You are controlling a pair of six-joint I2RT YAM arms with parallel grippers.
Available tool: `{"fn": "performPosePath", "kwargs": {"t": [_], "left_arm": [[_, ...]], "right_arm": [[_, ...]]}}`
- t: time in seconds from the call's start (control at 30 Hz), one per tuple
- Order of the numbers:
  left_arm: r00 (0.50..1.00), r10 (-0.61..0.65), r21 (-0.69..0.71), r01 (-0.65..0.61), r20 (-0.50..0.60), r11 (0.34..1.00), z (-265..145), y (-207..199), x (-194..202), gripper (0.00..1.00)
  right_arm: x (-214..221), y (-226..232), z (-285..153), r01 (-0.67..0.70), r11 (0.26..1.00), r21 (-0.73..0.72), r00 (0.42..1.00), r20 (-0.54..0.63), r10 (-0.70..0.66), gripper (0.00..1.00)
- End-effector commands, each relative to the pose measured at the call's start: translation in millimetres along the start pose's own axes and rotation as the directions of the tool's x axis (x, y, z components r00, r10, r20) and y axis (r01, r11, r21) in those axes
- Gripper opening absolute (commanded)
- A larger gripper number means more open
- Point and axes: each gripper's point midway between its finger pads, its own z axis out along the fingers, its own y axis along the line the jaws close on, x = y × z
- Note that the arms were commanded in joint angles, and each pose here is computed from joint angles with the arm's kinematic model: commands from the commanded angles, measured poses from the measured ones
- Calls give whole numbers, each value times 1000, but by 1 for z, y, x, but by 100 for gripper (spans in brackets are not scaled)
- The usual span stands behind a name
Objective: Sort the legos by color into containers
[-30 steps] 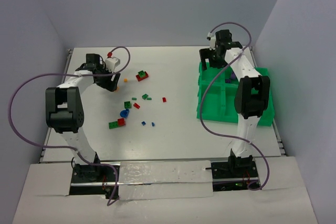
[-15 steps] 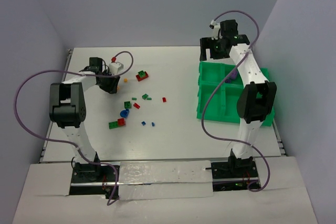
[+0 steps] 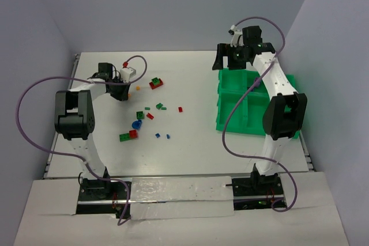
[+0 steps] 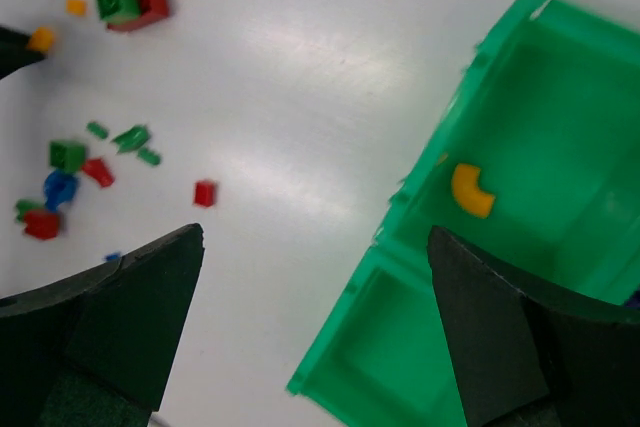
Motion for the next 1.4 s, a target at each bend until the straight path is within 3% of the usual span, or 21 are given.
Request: {"fn": "performPosePath", "kwargs": {"t": [0.0,0.2,0.43,0.53,0.63,1.07,1.3,1.37], "left_arm": [[993,17,52,-23,121,998,-30,-22,-40,7],[954,103,93,-133,280,987,-80,-90,-99,5],[898,182,189,-275,401,943,-120,-198,-142,4],[886,177,223,-293,429,930,-131,-219,-156,4],[878,161,261,-302,451,917,-140,-234,-167,3],[869,129,337,-317,478,887,-156,-269,-188,2],[868,132,333,-318,479,888,-157,-269,-189,2],[868,132,330,-318,479,889,-156,-268,-189,2]], "right_arm": [[-9,70,-19,-25,965,-260,995,87,50,100],[19,125,-11,-130,861,-492,991,-39,127,100],[42,190,-16,-174,734,-657,983,-158,92,100],[44,207,-25,-169,674,-719,984,-166,70,100],[48,211,-25,-181,660,-729,981,-182,68,98],[63,221,-9,-248,608,-754,962,-265,63,66],[65,225,-10,-238,598,-765,964,-264,46,41],[67,226,-11,-242,590,-771,962,-268,44,29]]}}
